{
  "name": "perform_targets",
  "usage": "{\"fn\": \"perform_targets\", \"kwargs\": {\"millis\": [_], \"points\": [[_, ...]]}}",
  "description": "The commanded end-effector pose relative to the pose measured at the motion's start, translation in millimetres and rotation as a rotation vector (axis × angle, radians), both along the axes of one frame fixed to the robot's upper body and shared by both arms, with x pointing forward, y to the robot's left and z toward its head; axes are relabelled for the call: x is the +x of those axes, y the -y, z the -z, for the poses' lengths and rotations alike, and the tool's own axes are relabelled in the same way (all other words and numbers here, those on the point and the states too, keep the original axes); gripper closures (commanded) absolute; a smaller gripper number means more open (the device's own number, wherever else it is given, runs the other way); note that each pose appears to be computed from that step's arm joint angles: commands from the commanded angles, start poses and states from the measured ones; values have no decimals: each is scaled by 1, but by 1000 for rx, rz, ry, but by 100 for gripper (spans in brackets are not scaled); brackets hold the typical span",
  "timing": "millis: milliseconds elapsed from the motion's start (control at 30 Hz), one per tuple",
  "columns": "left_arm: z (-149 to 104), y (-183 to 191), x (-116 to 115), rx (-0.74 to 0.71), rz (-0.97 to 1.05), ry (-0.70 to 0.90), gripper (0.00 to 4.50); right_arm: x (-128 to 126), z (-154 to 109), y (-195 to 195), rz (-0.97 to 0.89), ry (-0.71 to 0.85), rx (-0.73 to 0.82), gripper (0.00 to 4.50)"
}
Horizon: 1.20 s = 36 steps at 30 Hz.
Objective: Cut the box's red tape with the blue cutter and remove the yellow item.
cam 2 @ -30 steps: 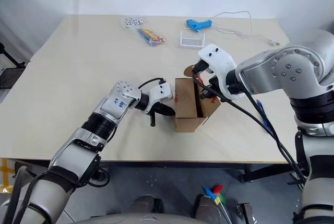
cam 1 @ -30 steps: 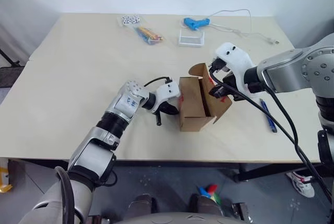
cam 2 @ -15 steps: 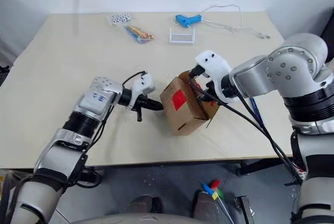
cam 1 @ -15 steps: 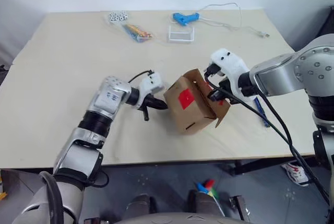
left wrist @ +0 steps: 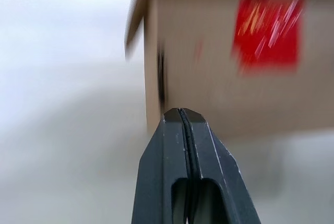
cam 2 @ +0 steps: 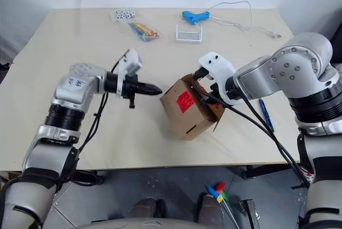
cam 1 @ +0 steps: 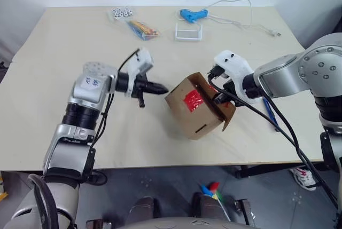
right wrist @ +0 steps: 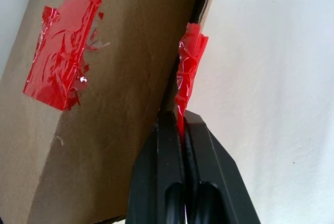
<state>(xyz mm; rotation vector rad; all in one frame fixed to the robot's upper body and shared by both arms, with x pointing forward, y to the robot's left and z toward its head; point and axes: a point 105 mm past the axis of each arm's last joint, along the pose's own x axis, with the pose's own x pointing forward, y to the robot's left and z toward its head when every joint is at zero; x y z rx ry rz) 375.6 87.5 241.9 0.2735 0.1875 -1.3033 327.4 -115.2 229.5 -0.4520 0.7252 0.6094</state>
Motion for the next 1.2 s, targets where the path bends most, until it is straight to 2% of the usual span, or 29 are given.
{"fn": "perform_targets", "kwargs": {"millis": [33,167,300,500,667,900,1200], "points": [[-39,18,-18,-86,120,75,450,0,-15,0,-5,54,-12,448],[-43,42,-32,-88,219,95,450,0,-15,-1,-11,58,-14,448],[-30,66,-37,-59,280,79,450,0,-17,-4,-21,65,-14,448],[1,81,-20,17,237,75,450,-1,-17,-7,-33,70,-8,448],[5,95,-11,22,234,96,450,-2,-18,-7,-41,76,-3,448],[22,90,-10,121,268,108,450,-5,-19,-8,-51,78,1,448],[38,53,-19,248,269,105,450,-8,-20,8,-5,60,9,448]]}}
